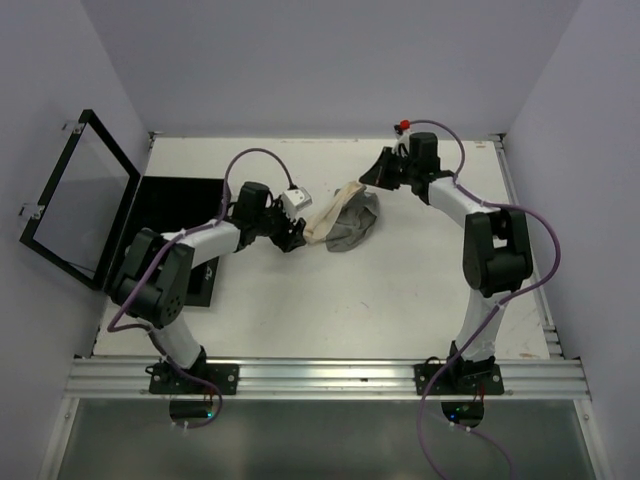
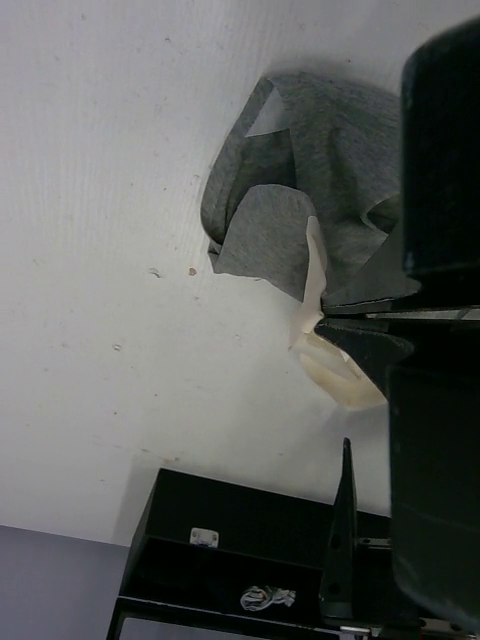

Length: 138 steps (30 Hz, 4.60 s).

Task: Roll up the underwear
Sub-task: Move the underwear to the center of the board, then flatten the underwear

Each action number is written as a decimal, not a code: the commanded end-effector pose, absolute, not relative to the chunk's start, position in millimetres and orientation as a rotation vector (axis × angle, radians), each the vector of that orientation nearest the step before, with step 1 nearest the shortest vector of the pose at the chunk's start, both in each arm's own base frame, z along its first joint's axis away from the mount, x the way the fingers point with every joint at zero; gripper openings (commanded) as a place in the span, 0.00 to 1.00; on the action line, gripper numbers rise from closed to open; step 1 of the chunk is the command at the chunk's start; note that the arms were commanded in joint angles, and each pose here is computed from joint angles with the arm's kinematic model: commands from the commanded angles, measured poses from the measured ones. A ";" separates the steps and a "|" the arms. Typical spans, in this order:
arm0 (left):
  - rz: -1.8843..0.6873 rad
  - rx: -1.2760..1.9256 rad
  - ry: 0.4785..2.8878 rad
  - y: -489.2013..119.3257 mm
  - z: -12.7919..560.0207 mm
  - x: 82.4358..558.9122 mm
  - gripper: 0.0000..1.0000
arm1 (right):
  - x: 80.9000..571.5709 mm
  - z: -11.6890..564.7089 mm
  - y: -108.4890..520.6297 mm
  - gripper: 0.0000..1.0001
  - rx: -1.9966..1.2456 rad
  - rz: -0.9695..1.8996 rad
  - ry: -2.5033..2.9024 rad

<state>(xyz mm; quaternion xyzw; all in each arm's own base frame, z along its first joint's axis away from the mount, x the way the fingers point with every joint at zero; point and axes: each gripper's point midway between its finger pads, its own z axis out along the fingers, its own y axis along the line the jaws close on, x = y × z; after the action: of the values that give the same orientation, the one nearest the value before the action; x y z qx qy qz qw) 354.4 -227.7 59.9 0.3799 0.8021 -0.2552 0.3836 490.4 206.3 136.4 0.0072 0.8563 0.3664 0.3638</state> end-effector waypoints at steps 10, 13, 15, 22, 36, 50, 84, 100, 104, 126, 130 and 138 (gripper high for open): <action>-0.727 1.469 1.810 -209.9 62.2 391.3 0.62 | 495.5 152.6 209.5 0.00 -0.061 0.980 2.178; -0.744 1.470 1.803 -215.7 57.4 391.7 0.65 | 495.0 149.4 209.9 0.00 -0.065 0.984 2.185; -0.751 1.464 1.812 -219.0 51.9 391.7 0.65 | 494.5 148.3 210.2 0.00 -0.065 0.980 2.188; -0.723 1.455 1.868 -226.3 38.8 394.4 0.65 | 495.6 146.9 209.6 0.00 -0.075 0.977 2.191; -0.756 1.551 1.801 -239.3 41.3 395.7 0.64 | 498.4 144.4 210.3 0.00 -0.074 0.978 2.200; -0.752 1.585 1.792 -249.1 43.1 394.4 0.05 | 497.6 143.0 210.0 0.00 -0.076 0.975 2.208; -0.397 1.200 1.535 -169.7 292.5 363.8 0.00 | 386.6 317.6 178.8 0.00 -0.494 0.910 1.870; -0.533 1.171 1.531 -168.8 290.7 270.0 0.00 | 288.7 279.8 173.5 0.00 -0.499 1.007 1.958; -0.587 1.167 1.647 -183.5 261.1 304.1 0.00 | 324.9 230.5 172.6 0.00 -0.370 1.006 2.113; -0.312 0.800 1.937 -162.1 158.7 516.9 0.45 | 490.8 143.5 132.2 0.25 -0.112 0.848 2.325; -0.395 0.883 2.010 -164.6 142.2 477.2 0.45 | 452.0 130.4 151.4 0.13 -0.184 0.919 2.410; -0.589 0.915 2.169 -178.9 85.8 424.1 0.44 | 425.6 74.7 172.7 0.07 -0.208 0.942 2.532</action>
<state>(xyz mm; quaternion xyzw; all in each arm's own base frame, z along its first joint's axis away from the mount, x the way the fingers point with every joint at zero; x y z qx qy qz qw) 445.3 -167.2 106.7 0.3503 0.8299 -0.1882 0.3914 433.6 173.3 92.1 -0.0710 0.9090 0.3378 0.2337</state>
